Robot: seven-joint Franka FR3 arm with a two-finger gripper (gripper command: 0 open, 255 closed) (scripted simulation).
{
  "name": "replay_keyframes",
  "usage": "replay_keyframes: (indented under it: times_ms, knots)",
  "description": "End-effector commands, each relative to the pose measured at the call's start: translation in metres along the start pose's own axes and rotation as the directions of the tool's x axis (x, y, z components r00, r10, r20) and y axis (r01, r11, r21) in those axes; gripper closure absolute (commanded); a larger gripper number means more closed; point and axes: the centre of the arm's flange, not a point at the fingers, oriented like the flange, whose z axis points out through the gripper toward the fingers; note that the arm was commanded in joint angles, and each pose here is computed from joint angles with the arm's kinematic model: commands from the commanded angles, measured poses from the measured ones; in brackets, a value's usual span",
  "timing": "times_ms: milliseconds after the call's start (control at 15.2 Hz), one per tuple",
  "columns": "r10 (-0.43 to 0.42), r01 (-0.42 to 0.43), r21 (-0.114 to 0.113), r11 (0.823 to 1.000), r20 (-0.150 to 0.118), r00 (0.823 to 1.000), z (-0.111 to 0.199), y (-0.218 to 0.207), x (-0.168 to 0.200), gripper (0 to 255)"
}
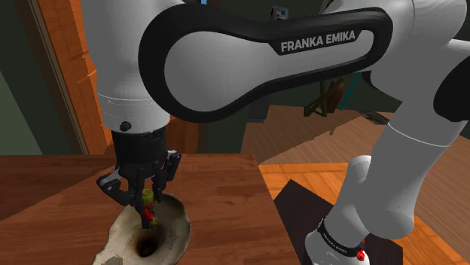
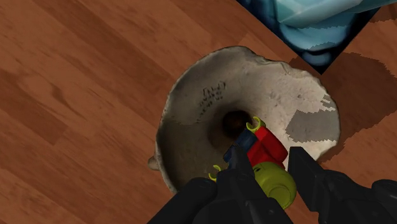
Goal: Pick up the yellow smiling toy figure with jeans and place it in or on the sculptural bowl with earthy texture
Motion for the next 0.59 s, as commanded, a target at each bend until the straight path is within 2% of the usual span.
replay_keyframes:
  times_ms: [0,264,330,528]
  knots:
    - [0.000,0.000,0.000,1.000,0.000,1.000,0.0008,0.0001,0.0000,255]
    - [0.000,0.000,0.000,1.000,0.000,1.000,0.0008,0.0001,0.0000,255]
    - [0.000,0.000,0.000,1.000,0.000,1.000,0.0008,0.0001,0.0000,0]
    - [0.000,0.000,0.000,1.000,0.000,1.000,0.0008,0.0001,0.0000,0]
